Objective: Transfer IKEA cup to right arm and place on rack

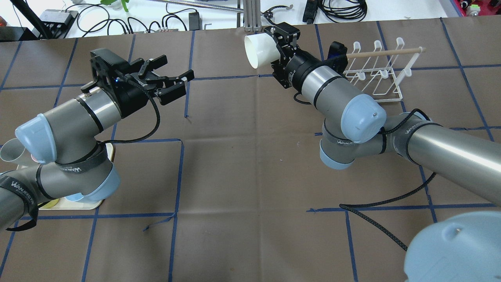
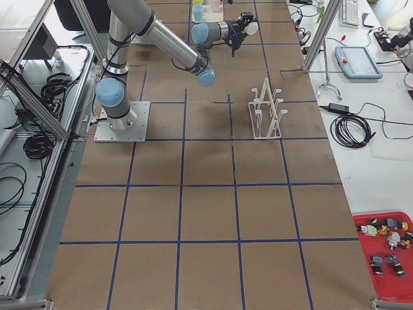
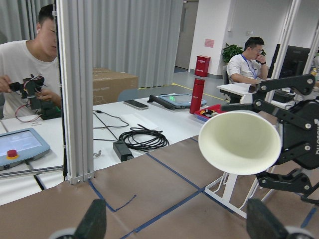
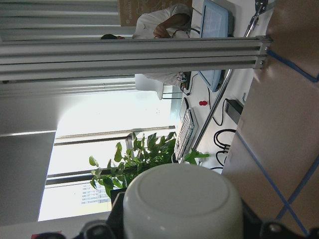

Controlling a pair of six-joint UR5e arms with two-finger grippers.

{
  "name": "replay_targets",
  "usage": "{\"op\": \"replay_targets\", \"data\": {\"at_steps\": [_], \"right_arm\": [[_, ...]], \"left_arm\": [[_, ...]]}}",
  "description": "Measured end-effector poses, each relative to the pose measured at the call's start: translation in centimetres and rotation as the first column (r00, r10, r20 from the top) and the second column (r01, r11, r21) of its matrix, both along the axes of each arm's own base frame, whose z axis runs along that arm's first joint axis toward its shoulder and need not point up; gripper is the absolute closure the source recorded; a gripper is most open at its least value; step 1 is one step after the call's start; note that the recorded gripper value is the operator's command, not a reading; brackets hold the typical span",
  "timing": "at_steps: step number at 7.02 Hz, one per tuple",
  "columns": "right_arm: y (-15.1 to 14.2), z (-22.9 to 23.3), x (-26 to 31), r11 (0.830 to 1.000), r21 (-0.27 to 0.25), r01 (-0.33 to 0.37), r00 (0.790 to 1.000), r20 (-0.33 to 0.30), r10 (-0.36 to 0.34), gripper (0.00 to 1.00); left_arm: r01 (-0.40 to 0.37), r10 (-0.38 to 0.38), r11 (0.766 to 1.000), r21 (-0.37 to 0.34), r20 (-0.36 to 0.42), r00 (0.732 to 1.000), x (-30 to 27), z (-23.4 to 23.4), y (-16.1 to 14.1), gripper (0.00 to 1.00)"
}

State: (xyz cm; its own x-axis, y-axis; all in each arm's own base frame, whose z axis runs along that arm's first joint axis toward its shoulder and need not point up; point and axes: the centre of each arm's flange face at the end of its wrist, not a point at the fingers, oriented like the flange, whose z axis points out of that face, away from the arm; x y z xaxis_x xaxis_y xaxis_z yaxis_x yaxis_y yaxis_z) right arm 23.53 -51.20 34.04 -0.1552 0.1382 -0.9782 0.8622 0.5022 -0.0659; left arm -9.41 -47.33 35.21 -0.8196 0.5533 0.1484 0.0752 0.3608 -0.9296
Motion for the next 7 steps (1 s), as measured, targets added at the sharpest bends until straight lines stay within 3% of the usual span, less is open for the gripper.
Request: {"op": "replay_targets", "data": {"at_steps": [1, 2, 3, 4, 5, 6, 7], "right_arm": [[-0.4, 0.4, -1.1, 0.992, -0.119, -0.035, 0.976, -0.218, 0.008, 0.63], [-0.7, 0.5, -2.1, 0.973, -0.210, -0.092, 0.910, -0.414, -0.003, 0.64], [-1.2, 0.5, -3.1, 0.951, -0.268, -0.151, 0.819, -0.573, -0.031, 0.64], [-1.7, 0.4, -4.3, 0.933, -0.299, -0.202, 0.706, -0.704, -0.073, 0.65], [-2.3, 0.3, -5.7, 0.919, -0.310, -0.245, 0.589, -0.800, -0.113, 0.65], [-2.9, 0.2, -7.4, 0.909, -0.311, -0.276, 0.470, -0.869, -0.154, 0.65], [-3.6, 0.1, -9.6, 0.912, -0.300, -0.281, 0.369, -0.911, -0.185, 0.67]], "left_arm": [[-0.071, 0.069, 0.994, 0.077, 0.026, 0.997, 0.7, 0.6, -0.8, 0.01], [-0.130, 0.121, 0.977, 0.167, 0.062, 0.991, 0.9, 1.9, -2.2, 0.01], [-0.191, 0.162, 0.946, 0.261, 0.128, 0.978, 0.2, 3.3, -3.7, 0.01], [-0.273, 0.200, 0.889, 0.369, 0.224, 0.954, -1.3, 4.8, -5.1, 0.01], [-0.355, 0.217, 0.808, 0.470, 0.323, 0.921, -2.7, 6.3, -6.1, 0.01], [-0.421, 0.198, 0.714, 0.559, 0.416, 0.888, -3.5, 7.9, -6.4, 0.01], [-0.473, 0.157, 0.622, 0.624, 0.492, 0.856, -3.4, 9.3, -6.1, 0.01]]}}
